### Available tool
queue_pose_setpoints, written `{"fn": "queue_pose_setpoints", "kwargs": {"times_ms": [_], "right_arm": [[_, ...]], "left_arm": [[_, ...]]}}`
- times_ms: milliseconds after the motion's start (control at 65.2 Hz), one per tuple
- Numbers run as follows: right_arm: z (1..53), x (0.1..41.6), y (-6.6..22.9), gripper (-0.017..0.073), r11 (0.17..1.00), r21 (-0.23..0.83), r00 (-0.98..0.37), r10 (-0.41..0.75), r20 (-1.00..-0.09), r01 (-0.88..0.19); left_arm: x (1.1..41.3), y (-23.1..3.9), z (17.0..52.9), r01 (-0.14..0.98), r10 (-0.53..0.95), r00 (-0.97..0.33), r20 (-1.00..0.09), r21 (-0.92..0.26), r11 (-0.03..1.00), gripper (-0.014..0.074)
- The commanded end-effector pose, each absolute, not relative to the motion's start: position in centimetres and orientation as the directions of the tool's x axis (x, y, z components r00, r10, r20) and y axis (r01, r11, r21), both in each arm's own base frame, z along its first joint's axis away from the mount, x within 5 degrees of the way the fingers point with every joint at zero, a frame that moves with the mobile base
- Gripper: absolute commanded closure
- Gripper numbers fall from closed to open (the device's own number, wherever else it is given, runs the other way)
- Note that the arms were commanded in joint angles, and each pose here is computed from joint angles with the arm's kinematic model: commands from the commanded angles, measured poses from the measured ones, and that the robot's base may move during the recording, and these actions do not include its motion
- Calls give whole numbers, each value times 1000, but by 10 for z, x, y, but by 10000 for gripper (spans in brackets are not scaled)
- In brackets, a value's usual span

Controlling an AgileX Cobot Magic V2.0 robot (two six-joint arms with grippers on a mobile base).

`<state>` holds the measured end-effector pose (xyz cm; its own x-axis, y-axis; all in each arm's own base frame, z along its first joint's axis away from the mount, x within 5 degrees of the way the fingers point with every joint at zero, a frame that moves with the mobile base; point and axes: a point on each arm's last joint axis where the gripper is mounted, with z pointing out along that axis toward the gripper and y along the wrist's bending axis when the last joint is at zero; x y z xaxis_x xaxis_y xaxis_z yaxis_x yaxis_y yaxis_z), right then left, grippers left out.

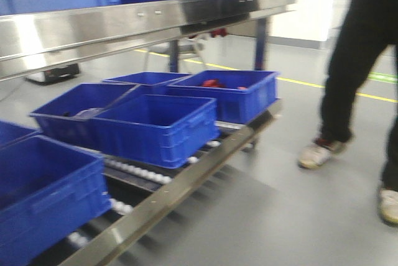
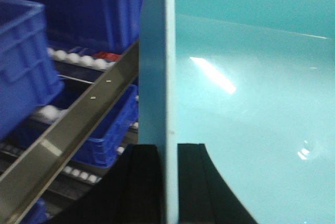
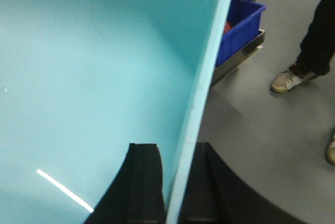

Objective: Fetch blue bin and place on conveyor start
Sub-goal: 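Hold the bin with both grippers and back away from the shelf, then carry the bin with both grippers while driving to the red-framed conveyor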

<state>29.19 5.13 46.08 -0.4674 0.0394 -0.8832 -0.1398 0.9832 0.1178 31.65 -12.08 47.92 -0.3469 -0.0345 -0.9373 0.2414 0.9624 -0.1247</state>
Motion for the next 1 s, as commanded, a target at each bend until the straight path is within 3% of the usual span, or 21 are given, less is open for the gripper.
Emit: {"fn": "queue_pose_setpoints", "kwargs": {"times_ms": [0, 981], "right_arm": [[469, 291, 49, 711, 985, 87, -408, 19, -913, -147], [469, 291, 49, 711, 985, 87, -408, 19, -913, -147]], "left_arm": [[311, -123, 493, 272, -100, -282, -954, -179, 945, 705], [311, -123, 493, 272, -100, -282, -954, -179, 945, 705]]}}
